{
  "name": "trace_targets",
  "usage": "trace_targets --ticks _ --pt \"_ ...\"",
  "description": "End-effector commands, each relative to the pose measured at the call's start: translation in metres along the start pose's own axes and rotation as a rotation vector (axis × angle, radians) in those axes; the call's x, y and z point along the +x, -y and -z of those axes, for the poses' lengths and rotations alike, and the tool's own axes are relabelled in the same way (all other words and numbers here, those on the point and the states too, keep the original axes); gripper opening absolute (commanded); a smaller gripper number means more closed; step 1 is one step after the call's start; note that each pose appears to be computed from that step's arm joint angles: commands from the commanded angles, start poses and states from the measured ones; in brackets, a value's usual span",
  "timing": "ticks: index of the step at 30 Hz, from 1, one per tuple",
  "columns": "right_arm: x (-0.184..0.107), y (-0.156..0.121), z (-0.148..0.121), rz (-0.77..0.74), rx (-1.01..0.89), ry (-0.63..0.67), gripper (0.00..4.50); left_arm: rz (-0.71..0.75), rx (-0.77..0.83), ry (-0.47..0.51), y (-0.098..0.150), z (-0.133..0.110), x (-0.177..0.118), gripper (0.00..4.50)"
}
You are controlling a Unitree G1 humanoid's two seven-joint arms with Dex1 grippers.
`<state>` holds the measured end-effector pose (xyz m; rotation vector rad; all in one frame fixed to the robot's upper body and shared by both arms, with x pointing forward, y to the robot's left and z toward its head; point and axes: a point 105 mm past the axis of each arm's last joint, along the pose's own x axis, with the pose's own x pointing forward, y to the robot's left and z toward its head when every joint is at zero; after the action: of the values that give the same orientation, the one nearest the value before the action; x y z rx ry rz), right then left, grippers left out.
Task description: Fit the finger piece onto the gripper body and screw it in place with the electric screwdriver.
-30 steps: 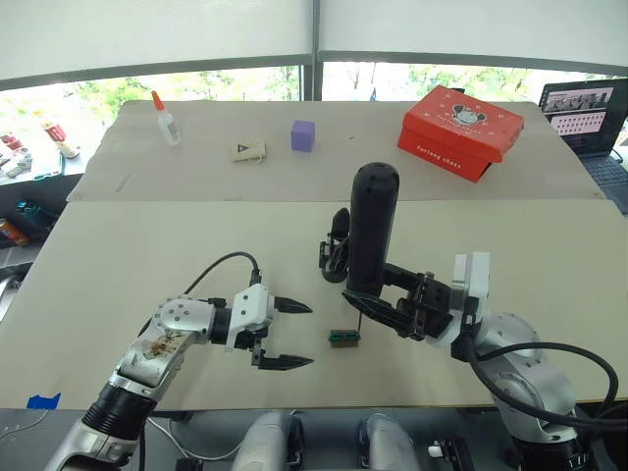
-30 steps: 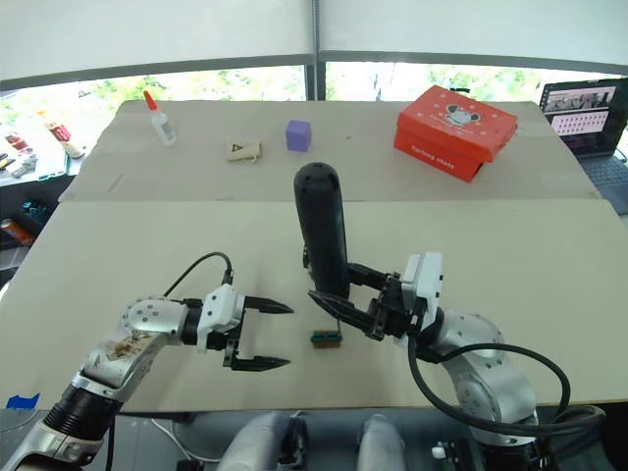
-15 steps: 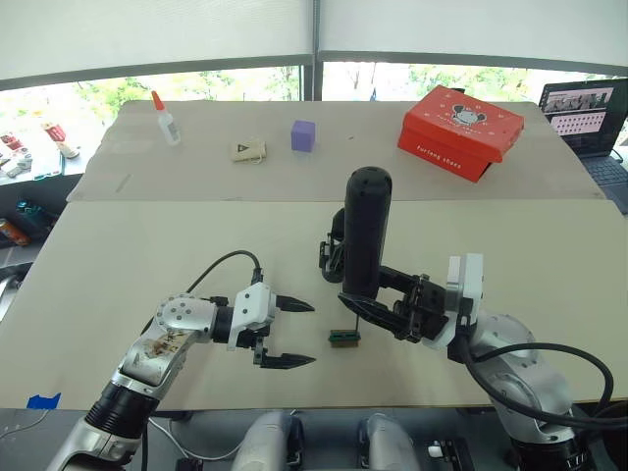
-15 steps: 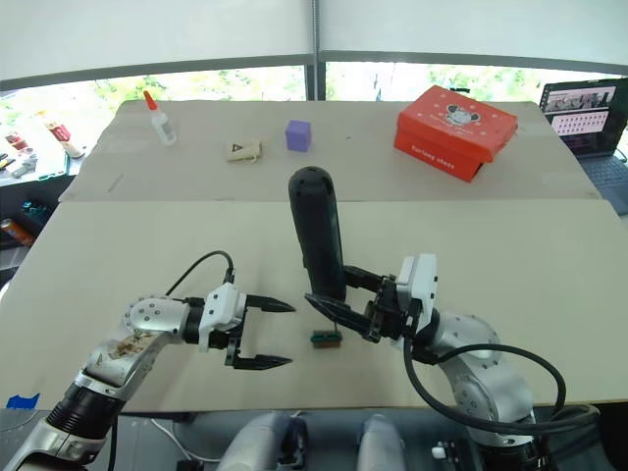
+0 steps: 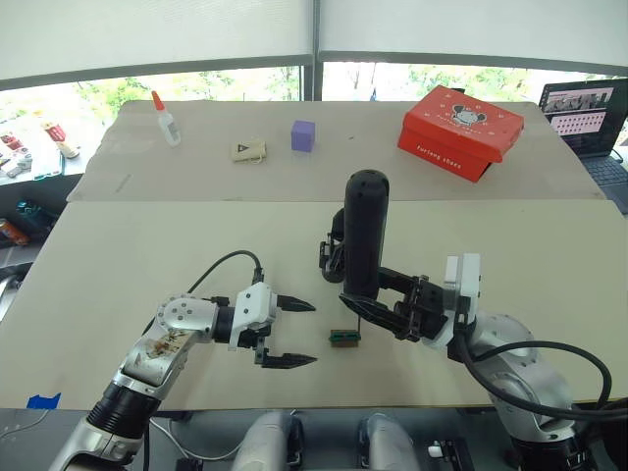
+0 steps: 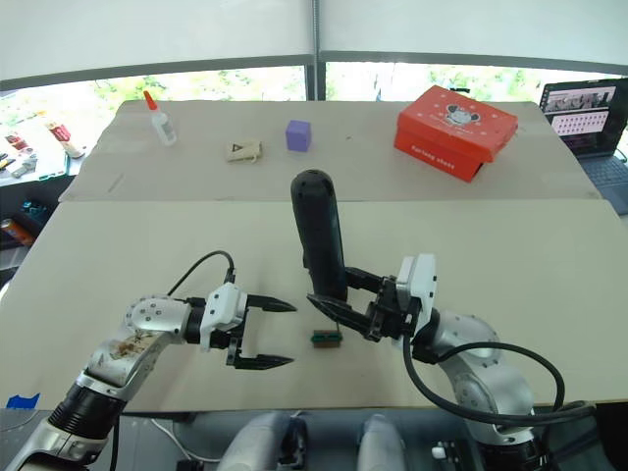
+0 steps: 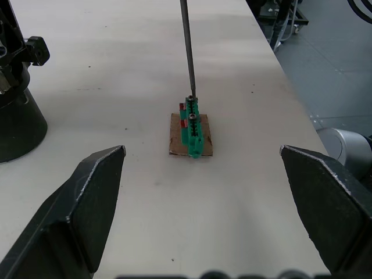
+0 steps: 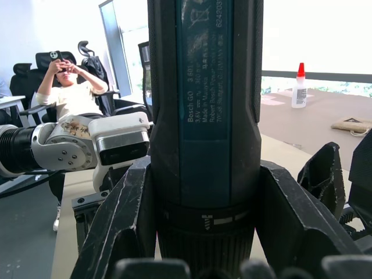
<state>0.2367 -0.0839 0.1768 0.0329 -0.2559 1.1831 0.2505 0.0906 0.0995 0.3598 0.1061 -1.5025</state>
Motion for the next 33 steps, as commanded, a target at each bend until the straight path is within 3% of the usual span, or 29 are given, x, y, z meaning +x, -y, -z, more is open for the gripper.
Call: trace_targets --ticks 1,33 --pt "0.0016 -0.0013 -0.0149 -0.013 -0.040 0.054 1.92 0.004 0.034 0.013 -0.0008 -0.0083 0.0010 4.50" --pt "0.0051 0.0006 -0.0138 -0.026 -0.033 0.048 1.92 -0.007 0.034 0.013 -0.0018 -0.0084 0.0005 4.50"
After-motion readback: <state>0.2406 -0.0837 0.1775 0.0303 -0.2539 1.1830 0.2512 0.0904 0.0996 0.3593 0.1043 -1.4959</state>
